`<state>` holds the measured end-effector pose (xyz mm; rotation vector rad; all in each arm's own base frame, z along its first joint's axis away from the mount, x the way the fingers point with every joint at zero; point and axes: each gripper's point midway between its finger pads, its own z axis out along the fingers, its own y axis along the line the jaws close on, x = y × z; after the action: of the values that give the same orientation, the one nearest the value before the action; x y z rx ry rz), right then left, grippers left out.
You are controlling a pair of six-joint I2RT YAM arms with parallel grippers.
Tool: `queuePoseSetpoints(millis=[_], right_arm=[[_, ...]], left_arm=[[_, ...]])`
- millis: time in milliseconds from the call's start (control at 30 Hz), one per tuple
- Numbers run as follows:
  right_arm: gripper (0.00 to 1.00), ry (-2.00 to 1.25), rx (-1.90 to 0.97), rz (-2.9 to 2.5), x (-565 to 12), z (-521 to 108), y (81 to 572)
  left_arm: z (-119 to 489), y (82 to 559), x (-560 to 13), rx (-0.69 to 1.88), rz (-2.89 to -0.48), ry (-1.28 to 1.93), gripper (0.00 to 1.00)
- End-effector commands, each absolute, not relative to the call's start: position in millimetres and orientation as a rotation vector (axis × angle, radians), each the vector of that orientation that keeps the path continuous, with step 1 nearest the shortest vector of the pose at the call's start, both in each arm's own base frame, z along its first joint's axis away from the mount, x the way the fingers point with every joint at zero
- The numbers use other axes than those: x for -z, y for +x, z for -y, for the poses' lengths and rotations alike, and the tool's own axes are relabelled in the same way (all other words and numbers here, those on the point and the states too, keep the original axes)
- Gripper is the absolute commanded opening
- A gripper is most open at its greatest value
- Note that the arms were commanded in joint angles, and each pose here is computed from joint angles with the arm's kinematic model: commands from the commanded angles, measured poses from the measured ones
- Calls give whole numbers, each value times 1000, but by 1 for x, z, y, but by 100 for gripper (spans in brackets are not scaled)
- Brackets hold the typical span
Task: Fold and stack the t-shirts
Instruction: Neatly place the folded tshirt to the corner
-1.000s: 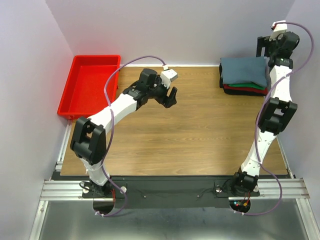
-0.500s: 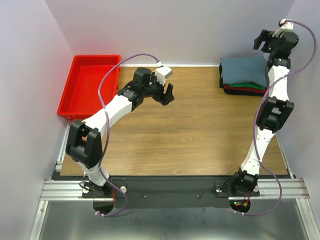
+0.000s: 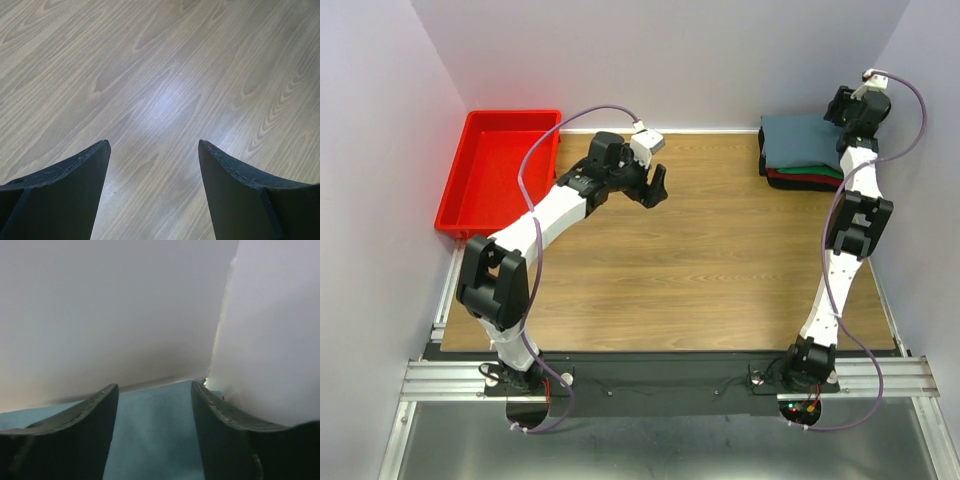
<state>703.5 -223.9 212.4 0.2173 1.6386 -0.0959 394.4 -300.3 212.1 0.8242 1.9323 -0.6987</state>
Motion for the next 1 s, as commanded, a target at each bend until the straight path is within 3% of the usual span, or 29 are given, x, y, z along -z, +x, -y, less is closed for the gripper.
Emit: queuePoseSetpoints(millis=[0, 133, 233, 767, 867, 967], right_arm=[[61, 240, 192, -1518, -231, 244, 708], [35, 272, 227, -1517, -213, 253, 710], [31, 252, 287, -1505, -203, 260, 710], [33, 264, 456, -1423, -175, 296, 712], [38, 281, 466, -1396, -189, 299, 708], [52, 276, 439, -1366, -218, 294, 702]], left_arm=[[304, 405, -230, 701, -1893, 834, 82], [304, 411, -227, 690, -1907, 842, 82], [302, 421, -234, 666, -1895, 832, 82], [287, 424, -226, 641, -1940, 817, 83], [282, 423, -228, 623, -1937, 811, 83], [278, 420, -229, 611, -1933, 798, 84]])
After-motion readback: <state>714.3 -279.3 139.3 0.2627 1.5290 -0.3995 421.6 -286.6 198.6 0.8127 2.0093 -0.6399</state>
